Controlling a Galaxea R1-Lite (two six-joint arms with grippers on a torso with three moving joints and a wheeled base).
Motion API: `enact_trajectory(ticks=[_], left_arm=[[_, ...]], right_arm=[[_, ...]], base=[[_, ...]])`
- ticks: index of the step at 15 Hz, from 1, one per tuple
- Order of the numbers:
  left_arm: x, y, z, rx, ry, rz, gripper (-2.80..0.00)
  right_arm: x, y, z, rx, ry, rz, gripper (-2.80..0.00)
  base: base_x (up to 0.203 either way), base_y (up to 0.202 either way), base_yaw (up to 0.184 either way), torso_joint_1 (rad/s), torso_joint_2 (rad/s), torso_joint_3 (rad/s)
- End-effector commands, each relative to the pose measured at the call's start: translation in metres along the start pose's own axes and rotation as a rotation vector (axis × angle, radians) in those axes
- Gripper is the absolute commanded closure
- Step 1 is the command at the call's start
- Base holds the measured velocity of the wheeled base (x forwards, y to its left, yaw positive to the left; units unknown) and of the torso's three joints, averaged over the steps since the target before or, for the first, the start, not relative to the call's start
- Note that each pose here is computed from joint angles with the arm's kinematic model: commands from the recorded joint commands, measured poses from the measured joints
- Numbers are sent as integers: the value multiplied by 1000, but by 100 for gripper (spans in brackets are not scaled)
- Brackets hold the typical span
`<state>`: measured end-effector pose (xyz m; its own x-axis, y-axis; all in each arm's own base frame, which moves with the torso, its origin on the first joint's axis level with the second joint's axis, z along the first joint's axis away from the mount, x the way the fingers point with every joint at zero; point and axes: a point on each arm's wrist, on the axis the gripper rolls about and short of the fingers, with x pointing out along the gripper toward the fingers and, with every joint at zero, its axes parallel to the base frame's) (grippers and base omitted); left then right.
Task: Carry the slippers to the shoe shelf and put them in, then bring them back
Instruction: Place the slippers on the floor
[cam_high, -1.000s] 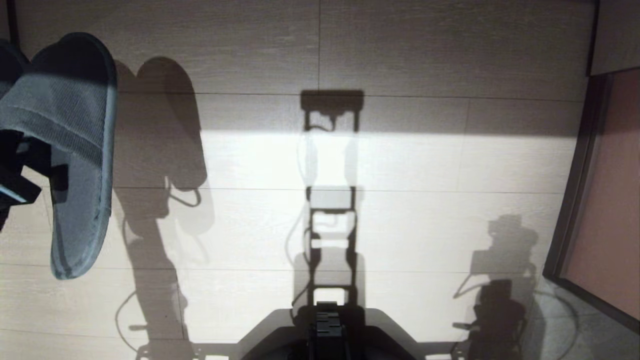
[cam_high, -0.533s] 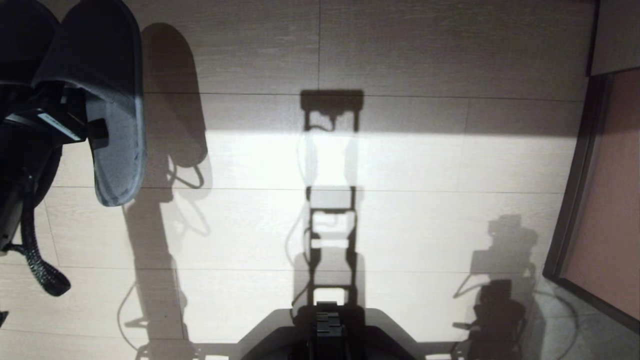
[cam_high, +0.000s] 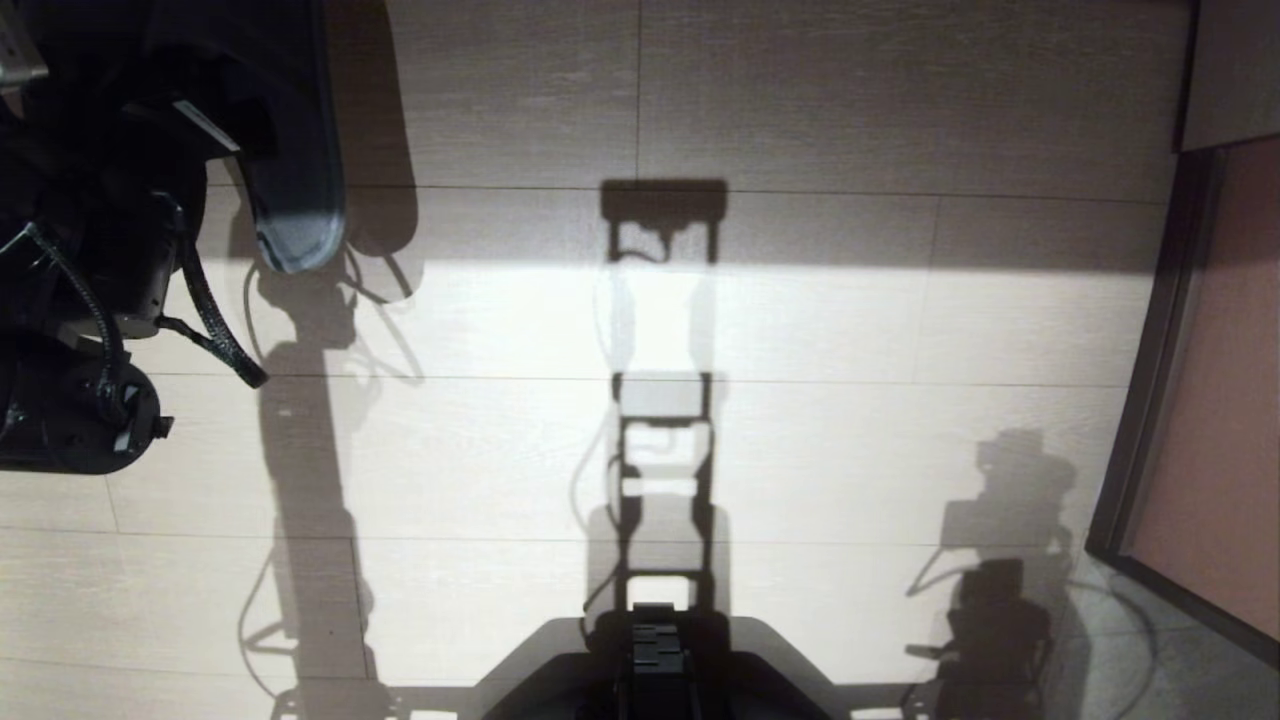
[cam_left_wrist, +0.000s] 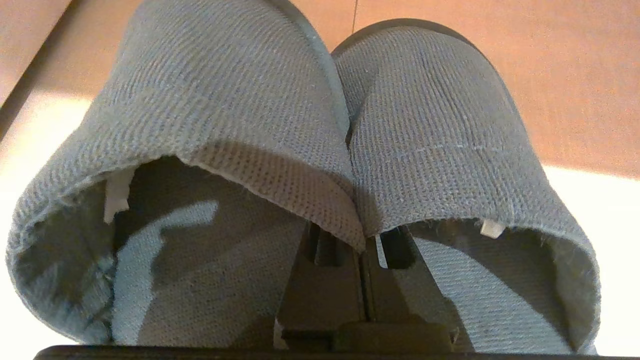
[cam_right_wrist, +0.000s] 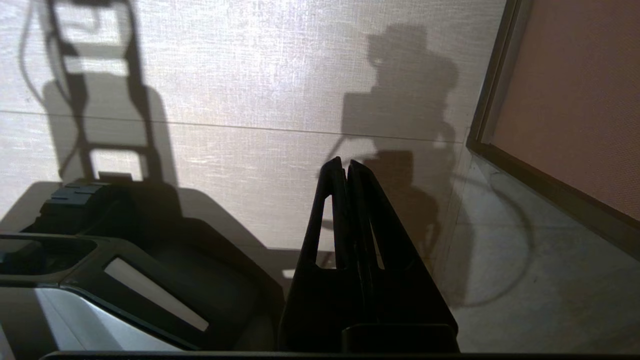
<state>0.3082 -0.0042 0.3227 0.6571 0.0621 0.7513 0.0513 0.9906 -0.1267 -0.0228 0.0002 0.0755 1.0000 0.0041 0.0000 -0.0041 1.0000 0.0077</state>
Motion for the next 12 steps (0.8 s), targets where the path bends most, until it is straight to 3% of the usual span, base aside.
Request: enact_trajectory(ticks=[1, 10, 12], left_arm=[[18, 3, -15, 0, -45, 2, 0], [65, 14, -25, 14, -242, -1, 0], [67, 14, -30, 10, -243, -3, 0]], right_arm=[[0, 0, 0, 0, -2, 0, 0], [0, 0, 0, 0, -2, 2, 0], [0, 0, 0, 0, -2, 2, 0]], base=[[0, 0, 0, 0, 0, 0], [0, 0, 0, 0, 0, 0], [0, 0, 0, 0, 0, 0]])
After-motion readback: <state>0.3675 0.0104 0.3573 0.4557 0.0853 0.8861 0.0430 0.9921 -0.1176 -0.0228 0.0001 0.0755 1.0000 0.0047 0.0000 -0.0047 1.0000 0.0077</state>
